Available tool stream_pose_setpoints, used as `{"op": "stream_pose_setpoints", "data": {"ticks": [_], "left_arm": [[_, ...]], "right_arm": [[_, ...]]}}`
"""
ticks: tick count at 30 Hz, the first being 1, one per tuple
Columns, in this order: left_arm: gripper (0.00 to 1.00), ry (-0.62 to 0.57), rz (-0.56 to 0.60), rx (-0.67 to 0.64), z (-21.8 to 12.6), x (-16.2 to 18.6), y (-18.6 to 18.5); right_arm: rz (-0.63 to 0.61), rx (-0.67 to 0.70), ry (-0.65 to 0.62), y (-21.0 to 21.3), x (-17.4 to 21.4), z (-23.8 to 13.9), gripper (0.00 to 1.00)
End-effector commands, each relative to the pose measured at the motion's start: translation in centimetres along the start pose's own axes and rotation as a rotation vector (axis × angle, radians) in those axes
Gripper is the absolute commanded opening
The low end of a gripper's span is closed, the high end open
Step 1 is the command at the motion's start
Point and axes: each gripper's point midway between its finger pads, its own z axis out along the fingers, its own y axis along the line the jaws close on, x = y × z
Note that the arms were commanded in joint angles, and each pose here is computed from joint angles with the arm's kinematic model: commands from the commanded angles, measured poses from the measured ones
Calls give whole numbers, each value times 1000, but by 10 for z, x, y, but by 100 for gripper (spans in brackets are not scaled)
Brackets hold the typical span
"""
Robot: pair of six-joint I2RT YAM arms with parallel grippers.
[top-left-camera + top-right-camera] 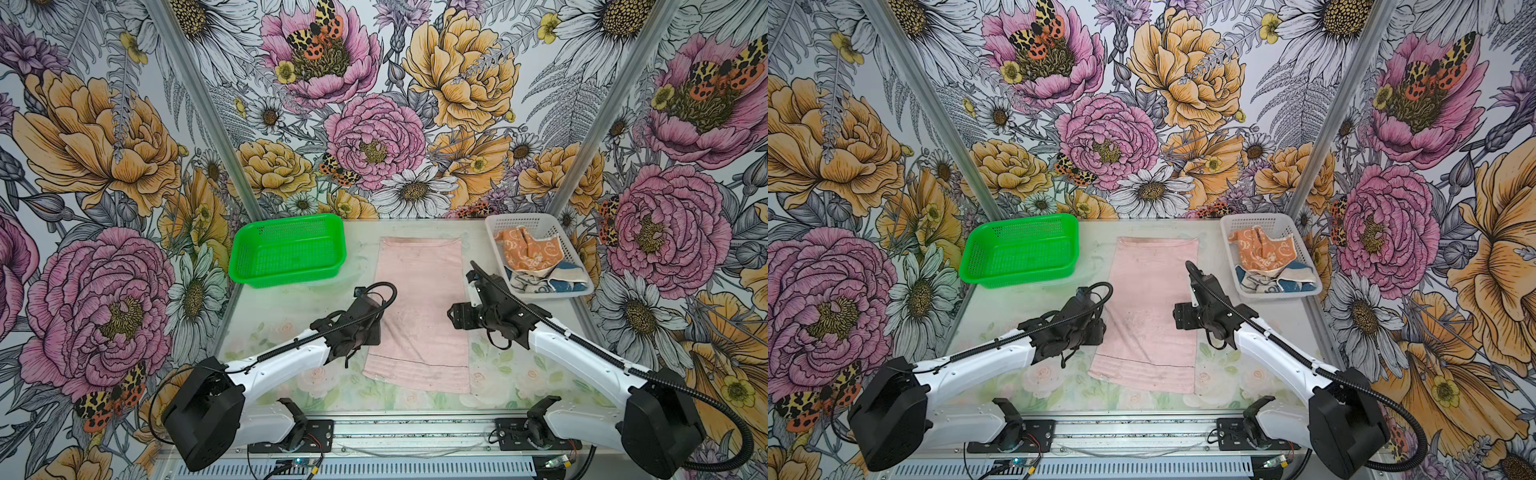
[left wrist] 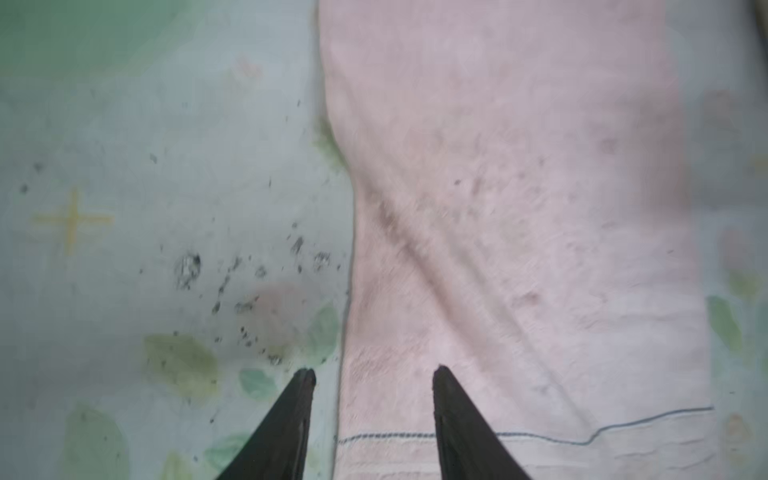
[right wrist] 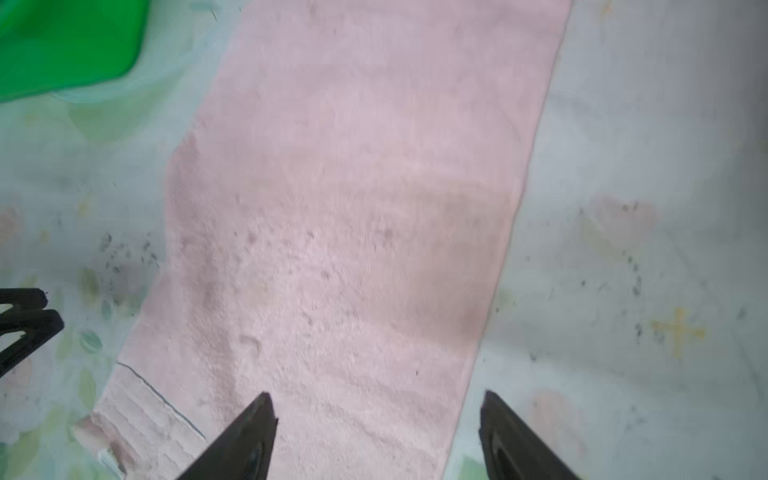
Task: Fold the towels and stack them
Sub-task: 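Release the towel and draw both grippers back over the flat towel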
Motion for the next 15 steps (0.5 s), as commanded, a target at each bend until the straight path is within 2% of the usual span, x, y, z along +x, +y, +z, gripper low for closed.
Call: {"op": "stream_pose_setpoints", "data": {"ticks": [1, 7, 12, 15], "left_arm": [[45, 45, -68, 19, -2, 24, -6], [42, 79, -44, -63, 5, 51, -4], [40, 100, 12, -280, 1, 66, 17], [39, 118, 24, -335, 2, 78, 20]], "right_arm": [[67, -11, 9, 3, 18, -12, 78], [65, -27, 22, 6, 28, -15, 79], [58, -38, 9, 8, 26, -23, 79], [52, -35, 1, 7, 25, -26, 80]]}}
